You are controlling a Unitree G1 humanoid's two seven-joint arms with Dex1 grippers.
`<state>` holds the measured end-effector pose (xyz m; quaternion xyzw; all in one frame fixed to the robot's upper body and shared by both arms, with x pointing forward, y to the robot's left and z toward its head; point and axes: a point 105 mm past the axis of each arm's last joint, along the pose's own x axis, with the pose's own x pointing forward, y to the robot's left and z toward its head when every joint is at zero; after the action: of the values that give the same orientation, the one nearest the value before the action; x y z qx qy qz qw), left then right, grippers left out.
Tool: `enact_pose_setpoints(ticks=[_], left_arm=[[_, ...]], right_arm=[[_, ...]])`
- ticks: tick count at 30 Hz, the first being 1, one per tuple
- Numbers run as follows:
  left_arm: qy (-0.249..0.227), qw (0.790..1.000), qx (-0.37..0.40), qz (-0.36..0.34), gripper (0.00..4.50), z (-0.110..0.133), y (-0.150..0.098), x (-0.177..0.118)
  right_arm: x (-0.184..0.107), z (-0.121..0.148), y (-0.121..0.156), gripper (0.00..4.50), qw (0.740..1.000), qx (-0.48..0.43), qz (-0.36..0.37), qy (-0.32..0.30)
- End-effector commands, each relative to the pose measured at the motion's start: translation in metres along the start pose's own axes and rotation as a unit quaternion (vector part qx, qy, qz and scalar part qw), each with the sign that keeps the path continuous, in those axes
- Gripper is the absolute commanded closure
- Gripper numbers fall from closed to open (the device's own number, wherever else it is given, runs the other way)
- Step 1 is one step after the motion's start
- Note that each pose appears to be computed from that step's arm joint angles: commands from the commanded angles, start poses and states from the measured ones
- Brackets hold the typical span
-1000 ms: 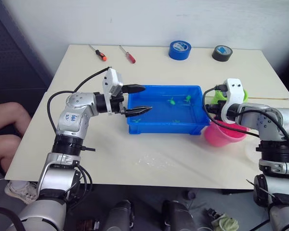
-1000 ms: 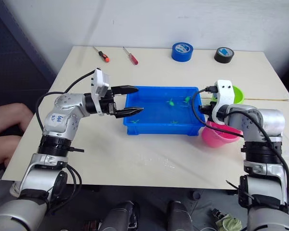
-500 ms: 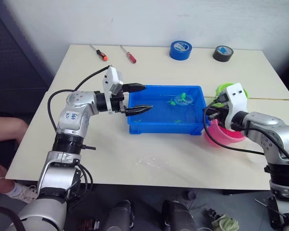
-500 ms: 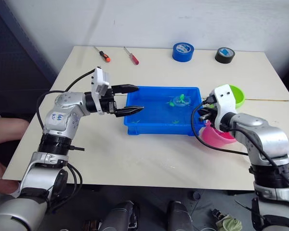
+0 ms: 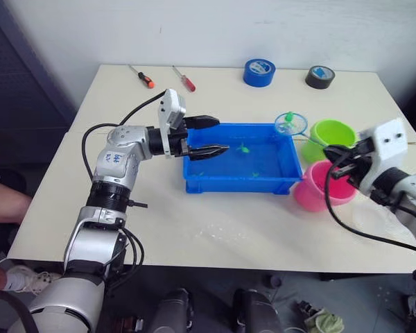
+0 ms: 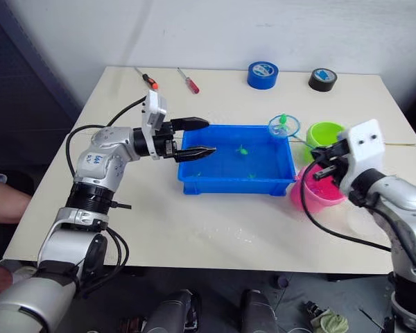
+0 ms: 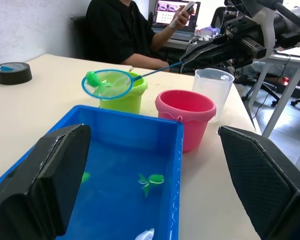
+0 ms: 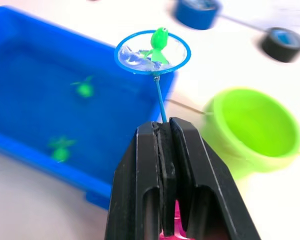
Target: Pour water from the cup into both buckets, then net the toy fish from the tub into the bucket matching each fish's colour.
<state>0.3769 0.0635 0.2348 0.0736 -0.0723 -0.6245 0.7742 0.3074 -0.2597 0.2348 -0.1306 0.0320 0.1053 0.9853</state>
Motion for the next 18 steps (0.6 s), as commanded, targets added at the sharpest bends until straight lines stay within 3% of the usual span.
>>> enact_pose_setpoints(ticks=[1, 4, 8, 12, 14, 16, 18], left_arm=[[-0.011, 1.0, 0.025, -0.009, 0.03, 0.012, 0.001, 0.006], [-0.013, 0.999, 0.03, -0.01, 0.03, 0.014, 0.001, 0.008], [-0.016, 0.999, 0.033, -0.012, 0.03, 0.015, 0.0, 0.007], [-0.016, 0.999, 0.036, -0.007, 0.03, 0.017, 0.001, 0.003], [-0.017, 0.999, 0.036, -0.005, 0.03, 0.017, 0.001, 0.001], [-0.017, 0.999, 0.036, -0.003, 0.03, 0.017, 0.0, -0.001], [-0.017, 0.999, 0.037, -0.001, 0.03, 0.017, 0.0, -0.003]], right_arm=[[-0.016, 0.016, -0.037, 4.5, 0.996, -0.051, -0.067, -0.008], [-0.016, 0.01, -0.058, 4.5, 0.991, -0.092, -0.094, 0.016], [-0.008, 0.002, -0.065, 4.5, 0.968, -0.233, -0.084, 0.046], [0.003, -0.011, -0.075, 4.5, 0.88, -0.461, -0.068, 0.09], [0.005, -0.013, -0.08, 4.5, 0.84, -0.53, -0.056, 0.101], [0.007, -0.008, -0.083, 4.5, 0.785, -0.61, -0.047, 0.1], [0.008, -0.005, -0.082, 4.5, 0.706, -0.702, -0.023, 0.097]])
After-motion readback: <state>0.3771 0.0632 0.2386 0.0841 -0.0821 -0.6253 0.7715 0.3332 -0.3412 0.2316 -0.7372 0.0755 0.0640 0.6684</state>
